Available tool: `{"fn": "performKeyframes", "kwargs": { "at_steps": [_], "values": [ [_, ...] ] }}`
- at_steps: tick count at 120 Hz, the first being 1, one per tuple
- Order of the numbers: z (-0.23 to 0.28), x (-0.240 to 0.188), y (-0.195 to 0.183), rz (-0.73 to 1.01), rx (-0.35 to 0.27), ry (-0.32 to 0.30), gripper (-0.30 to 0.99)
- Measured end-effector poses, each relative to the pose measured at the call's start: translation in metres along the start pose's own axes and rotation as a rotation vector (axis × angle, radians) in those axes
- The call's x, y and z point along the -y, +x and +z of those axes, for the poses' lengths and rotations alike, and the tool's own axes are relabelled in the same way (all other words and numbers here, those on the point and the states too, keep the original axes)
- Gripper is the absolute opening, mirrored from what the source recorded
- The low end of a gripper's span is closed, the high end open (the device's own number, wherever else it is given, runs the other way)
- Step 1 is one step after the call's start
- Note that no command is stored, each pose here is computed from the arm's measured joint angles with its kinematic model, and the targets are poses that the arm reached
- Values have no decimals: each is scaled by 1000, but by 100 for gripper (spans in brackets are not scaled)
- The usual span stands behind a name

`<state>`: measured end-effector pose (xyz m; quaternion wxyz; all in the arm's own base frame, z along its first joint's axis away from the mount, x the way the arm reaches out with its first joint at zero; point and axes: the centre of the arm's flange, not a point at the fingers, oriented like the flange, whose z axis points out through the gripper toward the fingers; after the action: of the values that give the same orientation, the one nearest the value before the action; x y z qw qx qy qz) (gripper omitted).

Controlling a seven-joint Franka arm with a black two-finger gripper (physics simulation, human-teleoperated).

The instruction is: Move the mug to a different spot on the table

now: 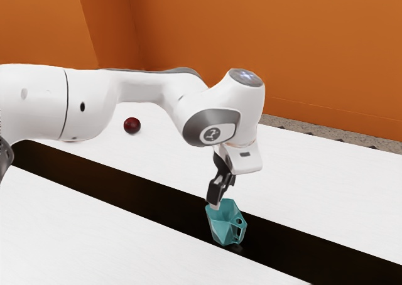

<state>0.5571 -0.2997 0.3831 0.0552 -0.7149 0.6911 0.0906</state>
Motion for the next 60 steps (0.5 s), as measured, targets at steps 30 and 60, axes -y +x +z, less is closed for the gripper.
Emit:
{"fn": "performKeyframes", "kwargs": {
  "at_steps": [30,60],
  "values": [
    [41,-4,34,21,-50,43,69],
    [76,-11,59,23,-49,28,69]
  ]
}}
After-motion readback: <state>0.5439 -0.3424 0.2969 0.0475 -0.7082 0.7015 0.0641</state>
